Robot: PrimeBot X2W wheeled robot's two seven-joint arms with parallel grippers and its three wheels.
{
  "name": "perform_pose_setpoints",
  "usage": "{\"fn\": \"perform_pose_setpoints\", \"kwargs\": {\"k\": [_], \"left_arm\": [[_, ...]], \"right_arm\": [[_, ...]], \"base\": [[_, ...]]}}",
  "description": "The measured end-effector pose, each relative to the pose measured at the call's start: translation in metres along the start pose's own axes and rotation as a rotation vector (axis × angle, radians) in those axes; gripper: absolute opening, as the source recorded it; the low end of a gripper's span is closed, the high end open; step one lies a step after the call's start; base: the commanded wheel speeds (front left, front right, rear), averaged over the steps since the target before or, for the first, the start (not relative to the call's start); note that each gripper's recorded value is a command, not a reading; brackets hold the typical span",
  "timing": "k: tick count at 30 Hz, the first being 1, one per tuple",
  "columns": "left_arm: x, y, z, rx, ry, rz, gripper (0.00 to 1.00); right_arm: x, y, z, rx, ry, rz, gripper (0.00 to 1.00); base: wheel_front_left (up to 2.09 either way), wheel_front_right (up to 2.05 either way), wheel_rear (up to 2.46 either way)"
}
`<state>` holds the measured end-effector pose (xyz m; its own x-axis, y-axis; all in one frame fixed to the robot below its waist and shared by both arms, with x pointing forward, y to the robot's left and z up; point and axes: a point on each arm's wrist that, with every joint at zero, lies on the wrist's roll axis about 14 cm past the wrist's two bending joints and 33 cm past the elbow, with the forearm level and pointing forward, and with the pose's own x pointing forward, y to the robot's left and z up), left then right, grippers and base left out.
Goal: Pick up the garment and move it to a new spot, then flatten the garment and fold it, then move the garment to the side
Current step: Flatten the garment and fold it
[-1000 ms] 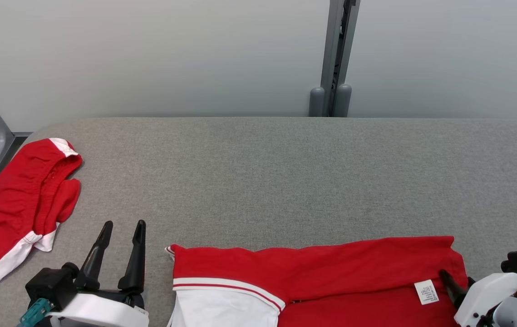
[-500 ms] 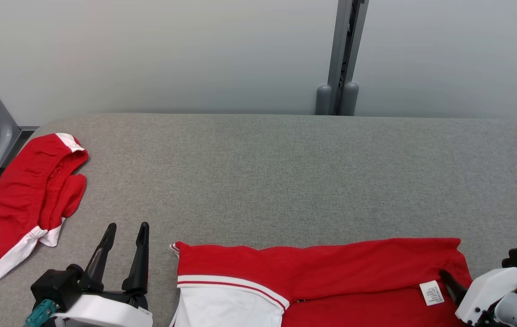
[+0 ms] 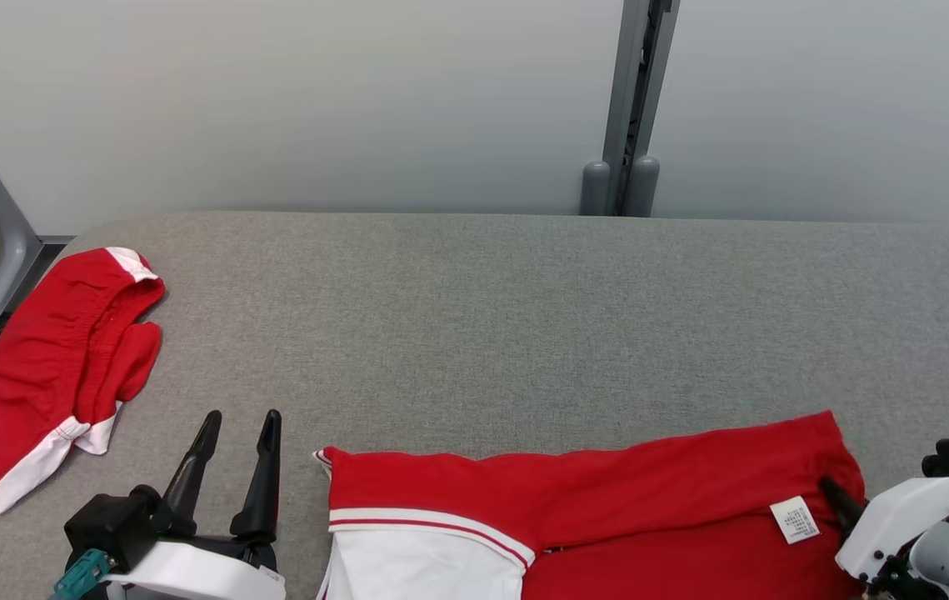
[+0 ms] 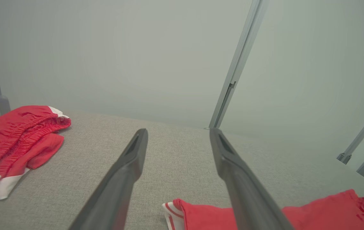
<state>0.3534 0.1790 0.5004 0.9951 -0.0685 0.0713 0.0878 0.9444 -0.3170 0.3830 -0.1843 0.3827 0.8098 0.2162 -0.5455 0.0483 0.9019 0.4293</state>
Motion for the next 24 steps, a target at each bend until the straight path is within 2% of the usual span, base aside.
{"fn": "perform_pose_setpoints", "kwargs": {"k": [16, 20, 24], "left_arm": [[0.001, -0.012, 0.002, 0.013, -0.006, -0.044, 1.00], [0.000, -0.014, 0.003, 0.014, -0.008, -0.049, 1.00], [-0.002, -0.012, 0.004, 0.015, -0.013, -0.040, 1.00]], "right_arm": [[-0.031, -0.049, 0.081, -0.085, -0.252, -0.097, 0.00], [-0.035, -0.046, 0.092, -0.117, -0.288, -0.085, 0.00], [-0.035, -0.026, 0.102, -0.154, -0.330, -0.024, 0.00]], "base": [[0.00, 0.00, 0.00], [0.00, 0.00, 0.00], [0.00, 0.00, 0.00]]}}
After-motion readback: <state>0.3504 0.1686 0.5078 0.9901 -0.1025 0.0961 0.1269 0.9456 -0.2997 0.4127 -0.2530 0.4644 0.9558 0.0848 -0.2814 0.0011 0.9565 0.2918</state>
